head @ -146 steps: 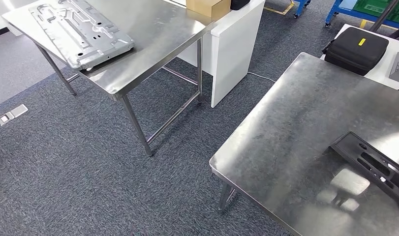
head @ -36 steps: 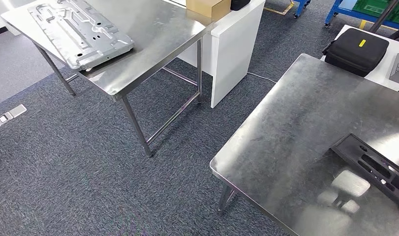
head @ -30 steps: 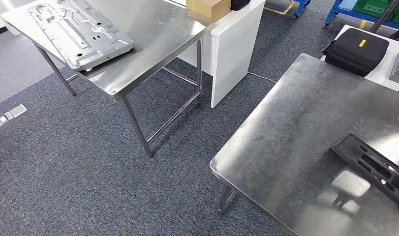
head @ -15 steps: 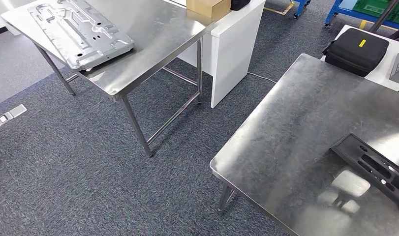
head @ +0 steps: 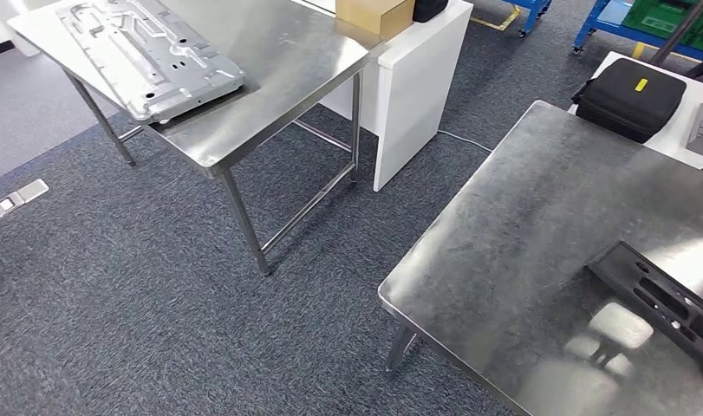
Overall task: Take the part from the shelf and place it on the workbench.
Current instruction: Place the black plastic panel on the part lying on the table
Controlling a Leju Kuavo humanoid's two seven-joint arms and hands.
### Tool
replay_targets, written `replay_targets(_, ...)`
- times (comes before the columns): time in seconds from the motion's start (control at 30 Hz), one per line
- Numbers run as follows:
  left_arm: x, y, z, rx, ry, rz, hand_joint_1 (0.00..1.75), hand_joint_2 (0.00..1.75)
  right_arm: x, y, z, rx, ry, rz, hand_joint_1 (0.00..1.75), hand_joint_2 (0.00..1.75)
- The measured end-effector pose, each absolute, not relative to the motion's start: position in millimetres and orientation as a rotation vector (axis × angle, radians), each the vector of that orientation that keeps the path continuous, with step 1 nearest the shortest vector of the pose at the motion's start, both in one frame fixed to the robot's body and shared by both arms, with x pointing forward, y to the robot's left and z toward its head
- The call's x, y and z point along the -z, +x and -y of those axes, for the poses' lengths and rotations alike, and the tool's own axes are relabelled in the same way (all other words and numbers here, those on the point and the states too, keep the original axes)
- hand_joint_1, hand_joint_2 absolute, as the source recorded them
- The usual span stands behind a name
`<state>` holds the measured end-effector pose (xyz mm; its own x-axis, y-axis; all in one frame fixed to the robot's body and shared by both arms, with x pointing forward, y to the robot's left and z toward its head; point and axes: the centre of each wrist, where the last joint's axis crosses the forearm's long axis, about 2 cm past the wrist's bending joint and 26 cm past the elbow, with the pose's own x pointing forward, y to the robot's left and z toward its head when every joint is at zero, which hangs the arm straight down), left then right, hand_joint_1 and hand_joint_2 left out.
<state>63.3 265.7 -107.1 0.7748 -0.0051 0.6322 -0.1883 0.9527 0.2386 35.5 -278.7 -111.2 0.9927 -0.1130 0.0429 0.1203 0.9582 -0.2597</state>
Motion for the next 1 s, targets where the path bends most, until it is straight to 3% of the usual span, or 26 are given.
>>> replay_targets(1.0, 107.3, 62.5, -267.5, -0.089, 0.302, 0.695, 0.0, 0.0, 111.0, 38.0, 280.6, 0.117, -0.278, 0.025, 0.0, 0.0)
